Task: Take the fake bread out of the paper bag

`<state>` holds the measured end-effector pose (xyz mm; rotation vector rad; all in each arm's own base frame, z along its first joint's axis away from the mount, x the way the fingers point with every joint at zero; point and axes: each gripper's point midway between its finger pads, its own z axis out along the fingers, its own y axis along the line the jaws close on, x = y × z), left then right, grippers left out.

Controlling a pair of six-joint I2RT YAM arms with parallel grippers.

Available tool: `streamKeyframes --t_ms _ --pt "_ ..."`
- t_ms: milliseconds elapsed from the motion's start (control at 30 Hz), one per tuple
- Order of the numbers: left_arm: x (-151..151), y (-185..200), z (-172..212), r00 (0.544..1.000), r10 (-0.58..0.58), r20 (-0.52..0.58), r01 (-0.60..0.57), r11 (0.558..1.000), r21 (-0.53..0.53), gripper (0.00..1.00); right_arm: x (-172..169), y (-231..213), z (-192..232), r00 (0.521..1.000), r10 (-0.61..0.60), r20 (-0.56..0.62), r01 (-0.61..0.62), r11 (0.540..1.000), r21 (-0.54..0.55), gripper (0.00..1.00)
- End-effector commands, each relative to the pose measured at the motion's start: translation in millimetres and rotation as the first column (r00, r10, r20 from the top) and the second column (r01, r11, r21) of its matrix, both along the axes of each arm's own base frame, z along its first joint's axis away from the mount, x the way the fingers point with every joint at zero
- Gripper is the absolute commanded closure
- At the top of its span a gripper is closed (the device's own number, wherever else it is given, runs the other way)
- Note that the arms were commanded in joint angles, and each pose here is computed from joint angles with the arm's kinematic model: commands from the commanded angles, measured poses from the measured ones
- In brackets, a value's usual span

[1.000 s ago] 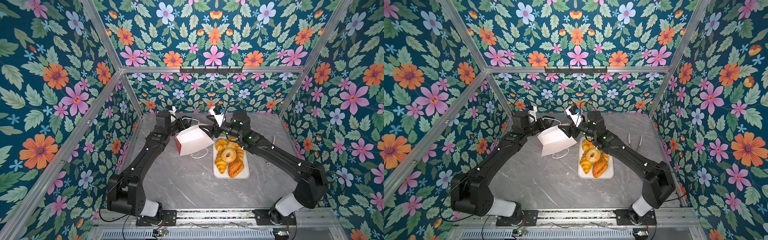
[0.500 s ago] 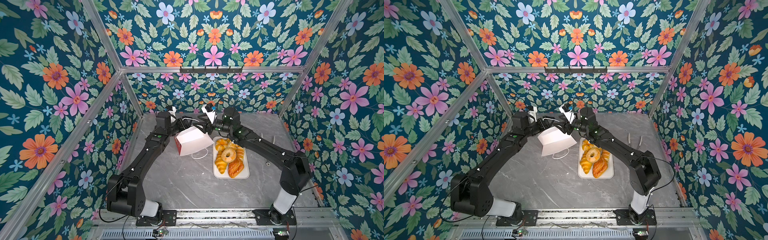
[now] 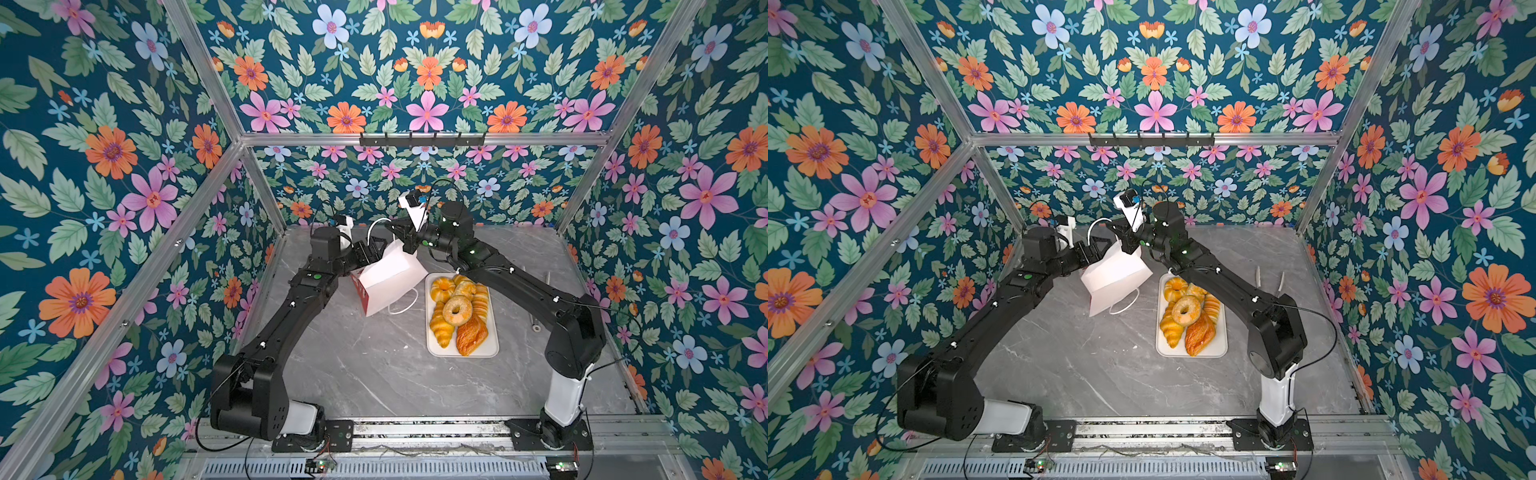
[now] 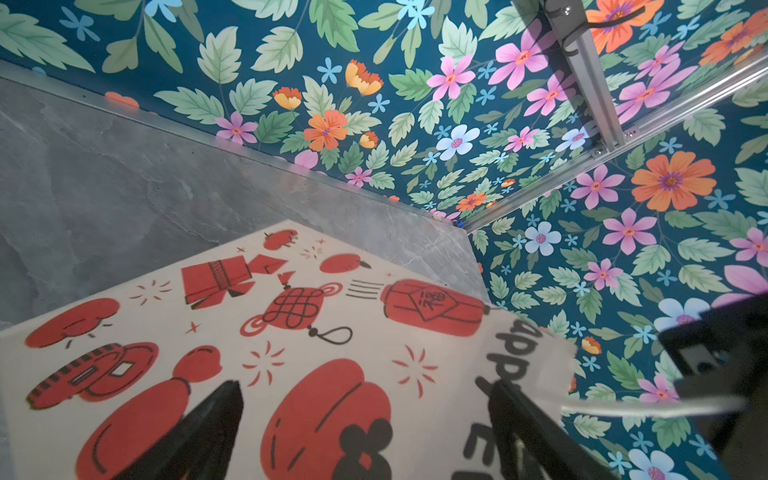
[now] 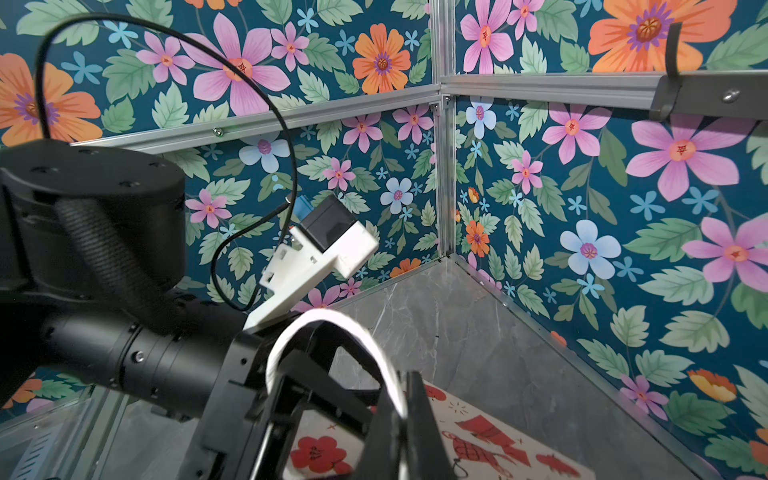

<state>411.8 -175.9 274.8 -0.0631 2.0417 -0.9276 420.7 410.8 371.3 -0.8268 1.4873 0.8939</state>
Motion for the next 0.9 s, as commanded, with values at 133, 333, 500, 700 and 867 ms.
streamKeyframes --t_ms 133,333,500,700,867 --pt "-10 -1 1 0.998 -0.063 0.023 0.06 0.992 0.112 0.01 16 8 3 0.999 -0.025 -0.045 0.025 1.0 -0.018 1.0" --pt "-3 5 -7 0.999 -0.036 -0.003 0.036 0.985 0.166 0.0 13 16 7 0.998 0.028 -0.062 -0.027 1.0 0.007 1.0" --pt "2 -2 -11 0.998 -0.06 -0.017 0.062 0.984 0.169 0.0 16 20 5 0.996 0.032 -0.078 -0.032 0.999 0.003 1.0" --pt "-6 -13 6 0.993 -0.117 0.034 0.111 0.983 0.143 0.0 28 23 -7 0.994 0.0 -0.109 -0.004 0.999 -0.04 1.0" --pt "-18 -8 30 0.989 -0.116 0.094 0.101 0.983 0.151 0.0 34 24 -13 0.993 -0.014 -0.115 0.008 0.999 -0.053 1.0"
